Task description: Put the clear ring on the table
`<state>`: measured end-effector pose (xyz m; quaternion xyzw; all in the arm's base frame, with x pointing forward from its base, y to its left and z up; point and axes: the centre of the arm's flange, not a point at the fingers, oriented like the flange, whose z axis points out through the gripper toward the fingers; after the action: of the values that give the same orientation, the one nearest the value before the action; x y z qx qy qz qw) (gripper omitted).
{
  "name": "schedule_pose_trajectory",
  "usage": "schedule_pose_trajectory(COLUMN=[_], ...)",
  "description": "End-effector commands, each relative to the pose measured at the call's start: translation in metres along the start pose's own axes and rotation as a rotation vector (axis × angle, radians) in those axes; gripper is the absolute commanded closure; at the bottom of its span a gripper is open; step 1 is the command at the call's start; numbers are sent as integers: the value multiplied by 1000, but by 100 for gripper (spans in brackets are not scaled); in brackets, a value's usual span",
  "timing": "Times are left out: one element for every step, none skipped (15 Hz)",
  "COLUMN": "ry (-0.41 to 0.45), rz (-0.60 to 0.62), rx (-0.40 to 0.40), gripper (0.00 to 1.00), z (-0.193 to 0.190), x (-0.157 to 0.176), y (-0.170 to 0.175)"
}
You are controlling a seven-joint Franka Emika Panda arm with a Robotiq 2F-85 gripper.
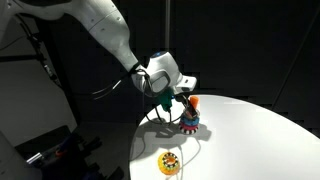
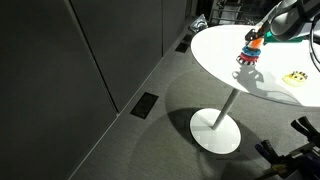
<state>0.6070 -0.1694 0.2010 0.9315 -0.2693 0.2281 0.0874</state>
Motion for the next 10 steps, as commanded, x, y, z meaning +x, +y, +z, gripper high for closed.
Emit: schedule_pose_trajectory(ry=[10,16,18,24,31,38,45,52,59,66], rz=[41,46,51,59,64,71,77,81,85,91], rx=[-3,-2,-1,1,3,7,10,13,17,19], gripper=[30,30,30,30,30,30,30,30,30,30], z=[-19,-24,-28,-33,-40,-46,-51,-57,-64,-69], x=[12,14,16,18,21,23,26,28,30,32], y=[-4,-3,-4,-4,-4,-5,-5,-6,-6,-6])
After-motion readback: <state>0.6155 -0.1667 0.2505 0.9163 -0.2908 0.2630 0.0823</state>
